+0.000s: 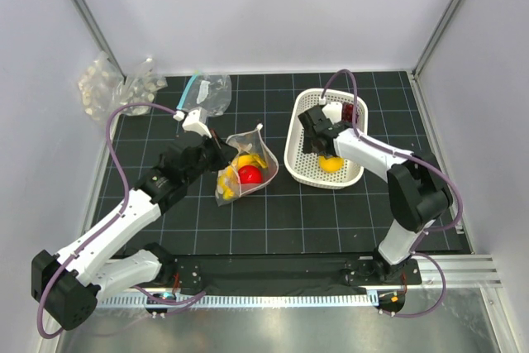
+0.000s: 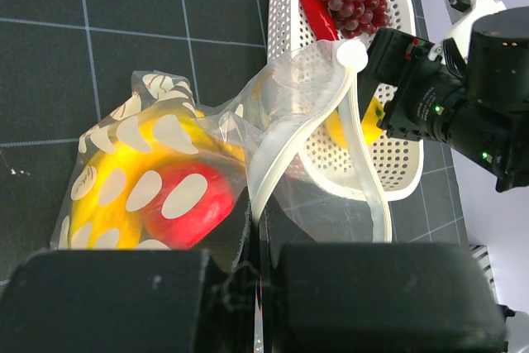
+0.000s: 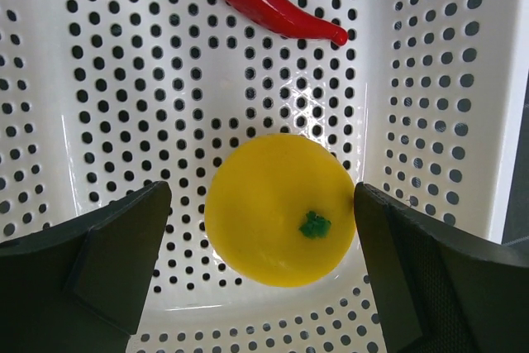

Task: Place the food in the zip-top bag and seal the zipper
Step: Pick up the fake fruit from the bin.

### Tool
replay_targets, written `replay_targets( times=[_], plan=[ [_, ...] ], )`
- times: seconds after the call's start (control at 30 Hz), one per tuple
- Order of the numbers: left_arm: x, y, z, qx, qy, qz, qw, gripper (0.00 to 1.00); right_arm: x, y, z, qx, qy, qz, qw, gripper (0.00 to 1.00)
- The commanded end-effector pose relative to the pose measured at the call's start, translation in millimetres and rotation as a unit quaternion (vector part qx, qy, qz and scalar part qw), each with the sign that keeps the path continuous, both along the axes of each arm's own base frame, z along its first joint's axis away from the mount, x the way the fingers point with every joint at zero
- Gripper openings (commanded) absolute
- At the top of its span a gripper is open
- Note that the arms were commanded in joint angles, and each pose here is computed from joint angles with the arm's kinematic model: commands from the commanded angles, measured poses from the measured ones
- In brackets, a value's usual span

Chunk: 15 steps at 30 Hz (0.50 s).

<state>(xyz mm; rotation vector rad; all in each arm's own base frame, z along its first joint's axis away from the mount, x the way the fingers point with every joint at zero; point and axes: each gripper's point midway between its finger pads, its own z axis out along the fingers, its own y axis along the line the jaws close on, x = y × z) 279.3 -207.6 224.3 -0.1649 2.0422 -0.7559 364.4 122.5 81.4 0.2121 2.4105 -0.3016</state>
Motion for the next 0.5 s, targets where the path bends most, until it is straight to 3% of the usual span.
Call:
replay_targets(
  times=[0.0, 0.47],
  plan=[
    [2, -4, 17, -0.017, -0.021, -0.003, 1.000, 0.02, 5, -8, 8, -0.002, -0.012, -0.050, 0.999, 0.99],
    [3, -4, 16, -0.014, -0.020, -0.002, 1.000, 0.02, -14, 5, -1, 0.084, -0.018, -0.053, 0.995, 0.93]
  ],
)
